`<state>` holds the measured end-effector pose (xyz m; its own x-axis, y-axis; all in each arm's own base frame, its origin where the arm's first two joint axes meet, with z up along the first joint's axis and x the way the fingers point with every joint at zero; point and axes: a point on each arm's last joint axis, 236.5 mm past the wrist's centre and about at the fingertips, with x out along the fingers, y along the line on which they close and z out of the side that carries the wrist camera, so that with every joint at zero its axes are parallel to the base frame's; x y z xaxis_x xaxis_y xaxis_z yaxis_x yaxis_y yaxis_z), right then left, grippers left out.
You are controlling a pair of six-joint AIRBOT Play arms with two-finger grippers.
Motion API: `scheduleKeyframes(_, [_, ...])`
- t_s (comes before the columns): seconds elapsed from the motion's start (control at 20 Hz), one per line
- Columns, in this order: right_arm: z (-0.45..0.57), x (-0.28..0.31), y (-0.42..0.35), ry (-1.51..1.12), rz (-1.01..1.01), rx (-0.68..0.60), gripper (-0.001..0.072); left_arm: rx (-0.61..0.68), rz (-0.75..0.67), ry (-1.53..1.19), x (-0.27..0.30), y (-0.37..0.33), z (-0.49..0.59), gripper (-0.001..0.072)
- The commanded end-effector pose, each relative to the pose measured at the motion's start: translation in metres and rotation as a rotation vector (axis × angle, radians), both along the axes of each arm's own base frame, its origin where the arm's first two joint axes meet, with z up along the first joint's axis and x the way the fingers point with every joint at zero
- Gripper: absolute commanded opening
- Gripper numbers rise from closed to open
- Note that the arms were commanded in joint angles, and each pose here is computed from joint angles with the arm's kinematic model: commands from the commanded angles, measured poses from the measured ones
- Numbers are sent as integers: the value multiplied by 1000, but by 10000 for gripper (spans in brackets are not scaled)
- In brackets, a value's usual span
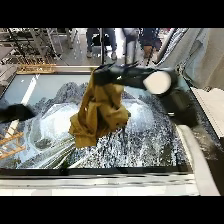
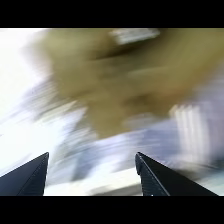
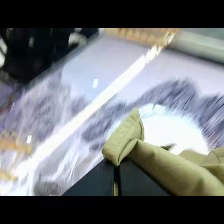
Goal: Fold the clothes and pants, and hang the long-sleeved shirts on hangers.
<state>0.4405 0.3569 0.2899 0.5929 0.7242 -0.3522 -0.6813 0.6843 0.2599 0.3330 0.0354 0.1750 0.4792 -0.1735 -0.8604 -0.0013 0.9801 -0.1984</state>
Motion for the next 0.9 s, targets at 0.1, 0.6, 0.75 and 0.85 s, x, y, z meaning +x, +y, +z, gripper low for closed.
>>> scheduleKeyframes(0.1, [-58, 12, 25, 18, 53, -116, 25, 461, 794, -31, -117, 235, 42, 656])
scheduleKeyframes(0.6, [-46, 13, 23, -66, 69, -142, 27, -15, 813, 151, -39, 286, -136, 633])
scheduleKeyframes(0.75, [-47, 12, 22, -61, 72, -147, 27, -28, 829, 167, -27, 300, -170, 625])
scheduleKeyframes(0.85, [-47, 12, 22, -61, 71, -146, 27, -9, 837, 162, -25, 310, -181, 501])
